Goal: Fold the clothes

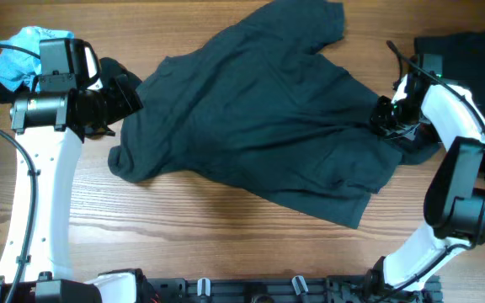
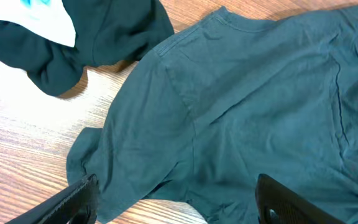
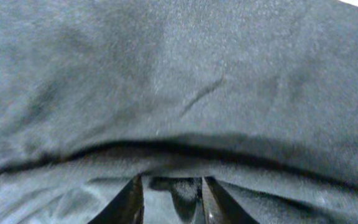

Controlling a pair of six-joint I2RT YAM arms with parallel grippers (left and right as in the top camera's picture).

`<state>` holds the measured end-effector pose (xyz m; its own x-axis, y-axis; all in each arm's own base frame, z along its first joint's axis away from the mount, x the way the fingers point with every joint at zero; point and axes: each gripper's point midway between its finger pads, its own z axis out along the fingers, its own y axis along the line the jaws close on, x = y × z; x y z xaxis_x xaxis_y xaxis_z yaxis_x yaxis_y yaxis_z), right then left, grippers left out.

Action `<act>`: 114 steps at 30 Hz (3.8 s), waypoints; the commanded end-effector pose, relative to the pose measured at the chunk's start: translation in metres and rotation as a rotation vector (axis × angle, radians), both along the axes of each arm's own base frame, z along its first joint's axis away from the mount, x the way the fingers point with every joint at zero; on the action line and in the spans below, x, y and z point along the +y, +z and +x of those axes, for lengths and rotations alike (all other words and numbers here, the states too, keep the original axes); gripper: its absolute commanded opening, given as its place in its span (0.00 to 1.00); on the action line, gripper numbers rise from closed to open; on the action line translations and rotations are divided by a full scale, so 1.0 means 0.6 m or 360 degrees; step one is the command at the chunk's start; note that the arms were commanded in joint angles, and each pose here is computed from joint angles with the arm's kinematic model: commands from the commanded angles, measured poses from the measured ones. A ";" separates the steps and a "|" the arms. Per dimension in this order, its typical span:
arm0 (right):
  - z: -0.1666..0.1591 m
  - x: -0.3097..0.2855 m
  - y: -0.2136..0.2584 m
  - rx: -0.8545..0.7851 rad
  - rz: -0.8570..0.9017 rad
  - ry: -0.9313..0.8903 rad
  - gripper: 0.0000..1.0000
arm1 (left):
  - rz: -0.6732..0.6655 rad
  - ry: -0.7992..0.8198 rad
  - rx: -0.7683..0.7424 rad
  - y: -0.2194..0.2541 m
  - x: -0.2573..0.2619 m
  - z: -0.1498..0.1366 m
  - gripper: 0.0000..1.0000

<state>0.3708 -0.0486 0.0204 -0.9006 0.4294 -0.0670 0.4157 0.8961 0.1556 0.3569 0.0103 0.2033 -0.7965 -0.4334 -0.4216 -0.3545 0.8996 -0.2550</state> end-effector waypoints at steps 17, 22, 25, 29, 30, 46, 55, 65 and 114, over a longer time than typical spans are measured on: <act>0.140 -0.018 -0.162 -0.0317 -0.0159 0.0009 0.04 | 0.0046 -0.0010 -0.0195 0.037 0.009 0.036 0.83; 0.235 -0.035 -0.201 -0.0540 -0.0207 0.0005 0.05 | 0.0055 -0.0008 -0.0304 0.054 0.010 0.058 0.82; 0.290 -0.042 -0.211 -0.0617 -0.0224 0.0021 0.05 | 0.0046 0.0010 -0.0355 0.063 0.011 0.068 0.81; 0.343 -0.046 -0.184 -0.0689 -0.0246 0.0059 0.06 | 0.0034 0.0027 -0.0368 0.065 0.011 0.071 0.81; 0.354 -0.047 -0.162 -0.0698 -0.0247 0.0058 0.09 | 0.0034 0.0027 -0.0362 0.064 0.011 0.070 0.81; 0.161 0.060 0.296 -0.0257 0.0257 0.0188 0.99 | -0.0157 -0.0037 0.0307 -0.076 -0.036 -0.008 0.38; 0.083 0.115 0.260 0.0068 0.0254 0.0124 0.04 | -0.0119 -0.0328 0.0617 -0.179 -0.147 -0.019 0.04; -0.004 0.174 0.321 0.0014 -0.0129 0.0187 0.04 | -0.0102 -0.0380 0.0726 -0.227 -0.169 -0.021 0.07; -0.088 0.052 -0.006 0.0192 -0.0250 -0.0181 0.04 | 0.0204 0.0244 0.0620 -0.392 -0.083 -0.010 0.04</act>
